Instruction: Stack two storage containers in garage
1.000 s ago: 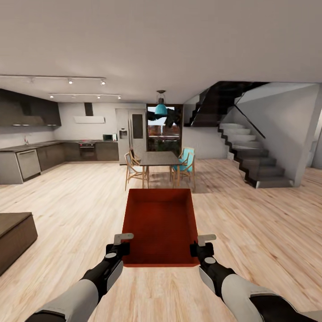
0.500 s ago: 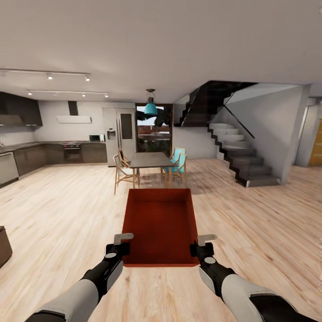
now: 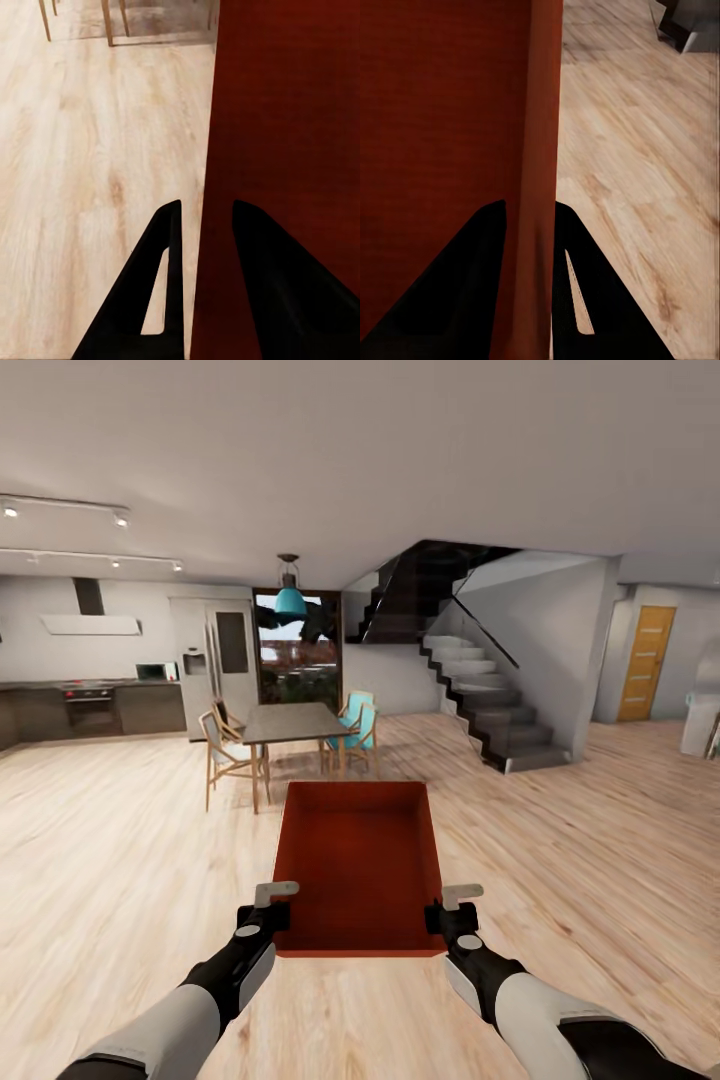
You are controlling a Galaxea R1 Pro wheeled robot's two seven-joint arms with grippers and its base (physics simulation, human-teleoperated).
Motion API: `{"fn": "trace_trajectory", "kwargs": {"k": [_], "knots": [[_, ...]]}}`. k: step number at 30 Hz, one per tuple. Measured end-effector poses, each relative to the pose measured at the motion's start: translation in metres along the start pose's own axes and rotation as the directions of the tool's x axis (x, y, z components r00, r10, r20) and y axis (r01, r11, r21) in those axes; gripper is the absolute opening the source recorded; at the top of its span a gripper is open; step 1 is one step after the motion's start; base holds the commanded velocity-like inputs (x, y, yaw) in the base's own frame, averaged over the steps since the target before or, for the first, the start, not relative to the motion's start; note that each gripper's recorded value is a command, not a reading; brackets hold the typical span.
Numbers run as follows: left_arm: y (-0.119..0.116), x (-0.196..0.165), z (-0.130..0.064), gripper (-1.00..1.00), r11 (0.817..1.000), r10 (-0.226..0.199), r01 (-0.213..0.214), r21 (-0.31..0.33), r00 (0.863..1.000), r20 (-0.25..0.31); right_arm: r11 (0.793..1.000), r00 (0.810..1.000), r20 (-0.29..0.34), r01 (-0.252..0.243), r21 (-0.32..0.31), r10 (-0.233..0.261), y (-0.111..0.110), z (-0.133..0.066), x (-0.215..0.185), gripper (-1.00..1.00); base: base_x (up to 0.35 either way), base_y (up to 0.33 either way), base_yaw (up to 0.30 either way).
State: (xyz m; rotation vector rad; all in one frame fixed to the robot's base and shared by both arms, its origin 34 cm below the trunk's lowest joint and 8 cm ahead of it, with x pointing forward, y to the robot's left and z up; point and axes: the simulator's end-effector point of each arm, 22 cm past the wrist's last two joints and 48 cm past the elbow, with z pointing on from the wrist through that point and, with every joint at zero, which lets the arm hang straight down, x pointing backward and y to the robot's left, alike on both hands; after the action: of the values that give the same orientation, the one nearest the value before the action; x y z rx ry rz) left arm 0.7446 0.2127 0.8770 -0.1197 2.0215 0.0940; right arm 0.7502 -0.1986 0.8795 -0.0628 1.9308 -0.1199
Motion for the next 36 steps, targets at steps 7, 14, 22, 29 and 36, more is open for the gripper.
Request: {"fn": "trace_trajectory", "kwargs": {"k": [7, 14, 22, 29, 36], "knots": [[0.0000, 0.0001, 0.0000, -1.00, 1.000, -0.001, 0.001, 0.000, 1.000, 0.000, 1.000, 1.000, 0.000, 0.000, 0.000, 0.000, 0.0000, 0.0001, -0.0002, -1.00, 0.322, 0.094, -0.285], [0.0000, 0.0001, 0.0000, -1.00, 1.000, 0.000, 0.000, 0.000, 1.000, 0.000, 1.000, 1.000, 0.000, 0.000, 0.000, 0.000, 0.0000, 0.0000, 0.0001, -1.00, 0.322, 0.094, -0.285], [0.0000, 0.0001, 0.0000, -1.00, 1.000, 0.000, 0.000, 0.000, 1.000, 0.000, 1.000, 1.000, 0.000, 0.001, 0.000, -0.001, 0.0000, 0.0000, -0.0002, -1.00, 0.322, 0.094, -0.285], [0.0000, -0.0001, 0.0000, -1.00, 1.000, 0.000, 0.000, 0.000, 1.000, 0.000, 1.000, 1.000, 0.001, 0.000, 0.000, 0.000, -0.0001, 0.0001, -0.0003, -1.00, 0.322, 0.094, -0.285], [-0.0001, -0.0003, 0.0000, -1.00, 1.000, 0.000, 0.000, 0.000, 1.000, 0.000, 1.000, 1.000, 0.001, 0.000, 0.000, 0.000, -0.0001, 0.0001, -0.0003, -1.00, 0.322, 0.094, -0.285]]}}
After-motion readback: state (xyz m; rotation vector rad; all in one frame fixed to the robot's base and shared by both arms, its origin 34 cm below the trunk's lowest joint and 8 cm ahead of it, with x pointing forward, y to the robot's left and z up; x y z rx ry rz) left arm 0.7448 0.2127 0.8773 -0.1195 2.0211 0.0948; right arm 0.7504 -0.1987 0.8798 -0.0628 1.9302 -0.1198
